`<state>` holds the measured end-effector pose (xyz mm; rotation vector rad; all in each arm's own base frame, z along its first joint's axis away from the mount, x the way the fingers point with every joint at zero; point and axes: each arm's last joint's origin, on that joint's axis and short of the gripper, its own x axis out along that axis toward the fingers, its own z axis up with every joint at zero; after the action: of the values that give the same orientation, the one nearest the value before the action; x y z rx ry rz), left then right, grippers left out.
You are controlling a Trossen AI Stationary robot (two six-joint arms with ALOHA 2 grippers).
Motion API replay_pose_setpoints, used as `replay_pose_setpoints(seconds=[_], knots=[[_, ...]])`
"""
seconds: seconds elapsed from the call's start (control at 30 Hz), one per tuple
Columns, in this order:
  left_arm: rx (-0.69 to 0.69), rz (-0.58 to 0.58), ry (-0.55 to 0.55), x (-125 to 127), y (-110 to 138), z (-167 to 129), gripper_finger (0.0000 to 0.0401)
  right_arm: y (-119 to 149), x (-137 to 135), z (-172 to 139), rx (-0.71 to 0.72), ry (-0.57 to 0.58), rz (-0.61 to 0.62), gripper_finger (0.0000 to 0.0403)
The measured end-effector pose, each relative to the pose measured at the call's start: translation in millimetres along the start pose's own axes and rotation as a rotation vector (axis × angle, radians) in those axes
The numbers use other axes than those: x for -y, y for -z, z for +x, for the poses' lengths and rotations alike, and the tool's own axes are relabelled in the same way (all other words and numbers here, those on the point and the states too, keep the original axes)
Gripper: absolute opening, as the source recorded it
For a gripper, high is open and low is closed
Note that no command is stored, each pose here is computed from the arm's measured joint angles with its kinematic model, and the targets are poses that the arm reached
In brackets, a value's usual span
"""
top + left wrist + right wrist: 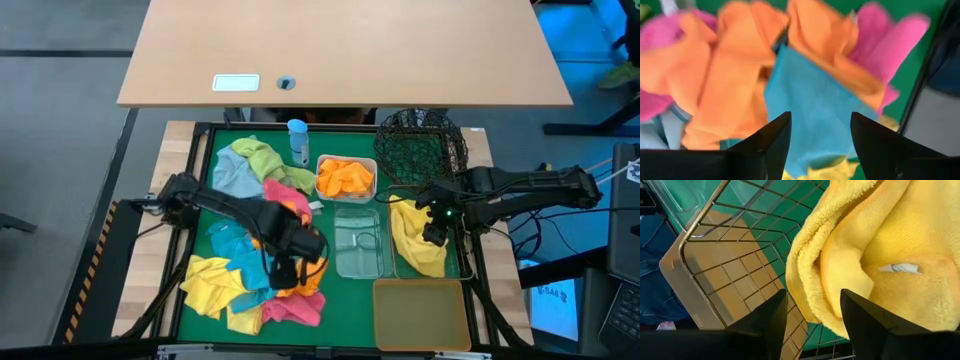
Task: Sort microfiber towel by color & place in baskets
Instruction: Put the blue towel into the transparent bin
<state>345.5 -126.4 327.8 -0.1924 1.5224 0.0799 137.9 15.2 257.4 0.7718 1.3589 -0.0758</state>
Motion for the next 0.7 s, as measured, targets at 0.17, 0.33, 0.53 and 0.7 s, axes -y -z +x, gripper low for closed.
replay_pose_setpoints(seconds=[0.17,0.33,0.53,0.7], knots=[[-0.119,0.051,0.000,18,17,27,0.0199,0,0,0,0.000,0.000,0.000,0.0183],[-0.194,0.007,-0.003,32,31,48,0.0195,0,0,0,0.000,0.000,0.000,0.0184],[-0.210,-0.009,-0.020,44,42,59,0.0194,0,0,0,0.000,0.000,-0.002,0.0184],[-0.150,0.008,-0.005,51,41,60,0.0194,0,0,0,0.013,0.016,-0.002,0.0184]])
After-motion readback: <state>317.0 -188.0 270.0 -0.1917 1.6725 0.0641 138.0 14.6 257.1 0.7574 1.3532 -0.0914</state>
